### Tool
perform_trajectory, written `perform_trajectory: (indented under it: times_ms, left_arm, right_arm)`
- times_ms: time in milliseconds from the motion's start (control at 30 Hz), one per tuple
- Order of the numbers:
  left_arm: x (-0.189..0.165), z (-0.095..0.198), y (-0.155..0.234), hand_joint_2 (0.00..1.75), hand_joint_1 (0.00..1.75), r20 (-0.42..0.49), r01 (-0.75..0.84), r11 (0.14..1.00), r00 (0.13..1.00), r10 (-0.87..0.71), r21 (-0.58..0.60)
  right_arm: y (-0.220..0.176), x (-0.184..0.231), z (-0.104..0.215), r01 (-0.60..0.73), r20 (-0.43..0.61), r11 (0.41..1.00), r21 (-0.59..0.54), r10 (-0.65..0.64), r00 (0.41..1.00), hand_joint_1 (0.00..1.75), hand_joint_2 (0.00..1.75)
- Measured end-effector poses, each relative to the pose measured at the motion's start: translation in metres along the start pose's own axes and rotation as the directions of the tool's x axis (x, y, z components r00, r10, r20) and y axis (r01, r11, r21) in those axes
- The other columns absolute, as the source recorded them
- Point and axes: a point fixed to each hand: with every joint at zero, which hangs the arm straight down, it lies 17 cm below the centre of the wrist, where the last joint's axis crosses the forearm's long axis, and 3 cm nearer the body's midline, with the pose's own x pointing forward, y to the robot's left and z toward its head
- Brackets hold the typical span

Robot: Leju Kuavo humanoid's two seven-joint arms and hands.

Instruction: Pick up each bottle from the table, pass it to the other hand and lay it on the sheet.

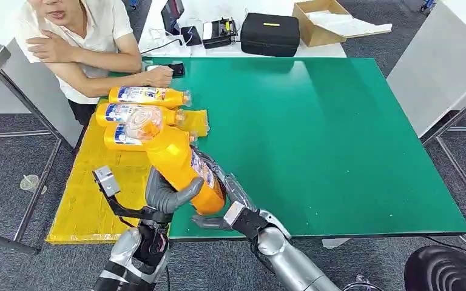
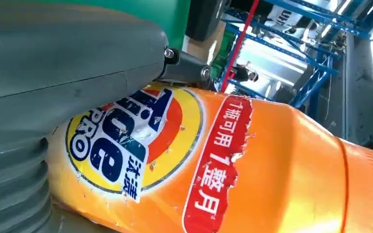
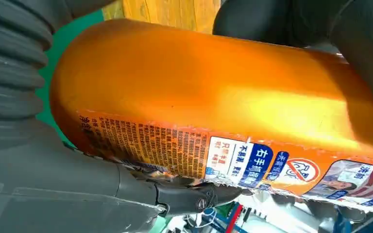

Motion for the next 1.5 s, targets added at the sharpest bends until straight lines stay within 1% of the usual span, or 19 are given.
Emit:
perform_trajectory:
  times_ms: [67,133,233,333,533,600,700,733,767,800,867,900,967,1033,1100,1133,1200,1300,1500]
  left_arm:
    - [-0.003,0.001,0.006,1.75,1.75,-0.003,0.080,0.997,0.997,-0.080,0.022]
    - [-0.005,0.003,0.016,1.75,1.75,-0.012,0.245,0.968,0.969,-0.245,0.059]
    - [0.005,0.008,0.033,1.75,1.75,-0.010,0.350,0.930,0.936,-0.351,0.107]
    - [0.021,0.016,0.045,1.75,1.75,0.005,0.406,0.903,0.912,-0.411,0.138]
    - [0.043,0.026,0.065,1.75,1.75,0.006,0.541,0.817,0.833,-0.553,0.201]
    - [0.047,0.029,0.069,1.75,1.75,-0.002,0.614,0.761,0.778,-0.628,0.209]
    - [0.056,0.032,0.077,1.75,1.75,-0.020,0.836,0.507,0.522,-0.852,0.210]
    - [0.057,0.033,0.078,1.75,1.75,-0.025,0.871,0.446,0.461,-0.887,0.204]
    - [0.056,0.033,0.082,1.75,1.75,-0.051,0.921,0.342,0.357,-0.933,0.186]
    - [0.054,0.034,0.085,1.75,1.75,-0.066,0.949,0.265,0.279,-0.958,0.169]
    - [0.047,0.035,0.093,1.75,1.75,-0.086,0.994,0.055,0.063,-0.994,0.096]
    - [0.042,0.035,0.098,1.75,1.75,-0.086,0.998,-0.020,-0.015,-0.996,0.061]
    - [0.033,0.035,0.109,1.75,1.75,-0.094,0.995,-0.103,-0.103,-0.990,0.003]
    - [0.014,0.037,0.122,1.75,1.75,-0.094,0.978,-0.187,-0.196,-0.976,-0.098]
    - [-0.008,0.035,0.135,1.75,1.75,-0.067,0.945,-0.260,-0.278,-0.958,-0.198]
    - [-0.019,0.035,0.142,1.75,1.75,-0.056,0.929,-0.281,-0.302,-0.952,-0.240]
    - [-0.039,0.036,0.154,1.75,1.75,-0.046,0.909,-0.276,-0.305,-0.951,-0.312]
    - [-0.053,0.038,0.166,1.75,1.75,-0.066,0.899,-0.245,-0.287,-0.956,-0.362]
    - [-0.073,0.045,0.192,1.75,1.75,-0.092,0.867,-0.237,-0.306,-0.948,-0.439]
  right_arm:
    - [-0.004,-0.009,0.003,-0.053,-0.033,0.998,-0.035,0.052,0.998,0.00,0.00]
    - [-0.016,-0.021,0.010,-0.162,-0.088,0.981,-0.103,0.153,0.984,0.00,0.00]
    - [-0.041,-0.036,0.034,-0.307,-0.174,0.924,-0.229,0.271,0.947,0.00,0.00]
    - [-0.062,-0.048,0.062,-0.417,-0.263,0.859,-0.297,0.346,0.901,0.00,0.00]
    - [-0.078,-0.065,0.100,-0.457,-0.361,0.816,-0.354,0.332,0.872,0.00,0.00]
    - [-0.085,-0.068,0.113,-0.479,-0.388,0.792,-0.379,0.334,0.859,0.00,0.00]
    - [-0.094,-0.070,0.130,-0.511,-0.424,0.753,-0.416,0.336,0.841,0.00,0.00]
    - [-0.096,-0.070,0.133,-0.516,-0.432,0.746,-0.421,0.335,0.837,0.00,0.00]
    - [-0.100,-0.070,0.136,-0.525,-0.442,0.733,-0.433,0.335,0.832,0.00,0.00]
    - [-0.103,-0.070,0.139,-0.532,-0.449,0.722,-0.443,0.335,0.828,0.00,0.00]
    - [-0.114,-0.067,0.144,-0.554,-0.465,0.690,-0.466,0.342,0.816,0.00,0.00]
    - [-0.119,-0.066,0.146,-0.562,-0.471,0.679,-0.472,0.345,0.812,0.00,0.00]
    - [-0.126,-0.064,0.148,-0.568,-0.476,0.663,-0.487,0.343,0.810,0.00,0.00]
    - [-0.133,-0.062,0.150,-0.571,-0.479,0.651,-0.501,0.341,0.809,0.00,0.00]
    - [-0.138,-0.061,0.148,-0.559,-0.471,0.652,-0.512,0.331,0.818,0.00,0.00]
    - [-0.140,-0.060,0.146,-0.554,-0.466,0.652,-0.518,0.328,0.822,0.00,0.00]
    - [-0.144,-0.058,0.143,-0.544,-0.459,0.647,-0.535,0.318,0.830,0.00,0.00]
    - [-0.148,-0.056,0.140,-0.534,-0.451,0.641,-0.551,0.310,0.837,0.00,0.00]
    - [-0.152,-0.053,0.132,-0.524,-0.434,0.638,-0.565,0.310,0.846,0.00,0.00]
